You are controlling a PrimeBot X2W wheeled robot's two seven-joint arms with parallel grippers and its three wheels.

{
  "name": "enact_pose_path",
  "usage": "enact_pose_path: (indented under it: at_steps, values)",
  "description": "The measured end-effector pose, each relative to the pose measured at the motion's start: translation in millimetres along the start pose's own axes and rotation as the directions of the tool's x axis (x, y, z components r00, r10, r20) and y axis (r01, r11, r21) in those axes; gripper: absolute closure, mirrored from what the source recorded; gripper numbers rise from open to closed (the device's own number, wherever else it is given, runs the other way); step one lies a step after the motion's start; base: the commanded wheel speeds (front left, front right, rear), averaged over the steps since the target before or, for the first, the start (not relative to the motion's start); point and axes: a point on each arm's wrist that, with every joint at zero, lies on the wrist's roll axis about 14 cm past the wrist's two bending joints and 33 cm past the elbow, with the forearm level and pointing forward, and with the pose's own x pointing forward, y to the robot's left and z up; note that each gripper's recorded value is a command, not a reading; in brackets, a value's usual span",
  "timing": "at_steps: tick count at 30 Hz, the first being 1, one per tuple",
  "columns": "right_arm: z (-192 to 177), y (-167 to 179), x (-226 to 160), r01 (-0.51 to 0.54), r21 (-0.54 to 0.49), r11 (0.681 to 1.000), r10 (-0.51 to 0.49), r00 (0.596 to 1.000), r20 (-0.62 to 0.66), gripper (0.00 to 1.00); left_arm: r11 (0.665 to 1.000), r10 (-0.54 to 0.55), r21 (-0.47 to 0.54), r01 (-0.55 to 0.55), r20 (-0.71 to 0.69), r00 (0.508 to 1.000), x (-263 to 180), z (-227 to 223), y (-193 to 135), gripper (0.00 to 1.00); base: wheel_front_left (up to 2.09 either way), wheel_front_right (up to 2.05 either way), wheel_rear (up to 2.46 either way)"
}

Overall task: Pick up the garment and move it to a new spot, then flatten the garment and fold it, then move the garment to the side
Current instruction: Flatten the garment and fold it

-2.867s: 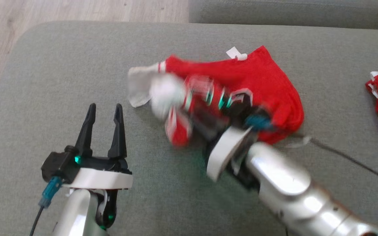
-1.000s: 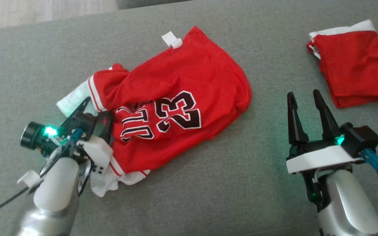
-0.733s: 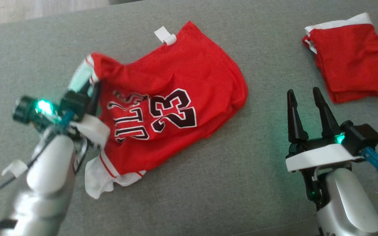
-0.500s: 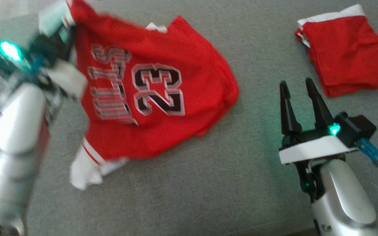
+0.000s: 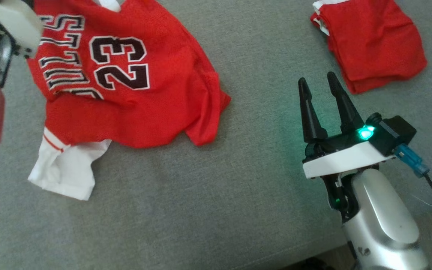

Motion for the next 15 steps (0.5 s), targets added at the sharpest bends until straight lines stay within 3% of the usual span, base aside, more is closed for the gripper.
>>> enact_pose_path:
  at_steps: [8,15]
  values:
    - [5,14,8,-0.041,-0.014,0.999,0.041,0.999,0.016,0.0,0.996,0.056,-0.074,-0.05,0.076,0.996,-24,4,16,0.0,0.0,0.0,0.0]
    - [11,27,9,-0.07,-0.023,0.997,0.071,0.997,0.033,0.0,0.963,0.132,-0.25,-0.106,0.089,0.987,-76,-17,21,0.0,0.0,0.0,0.0]
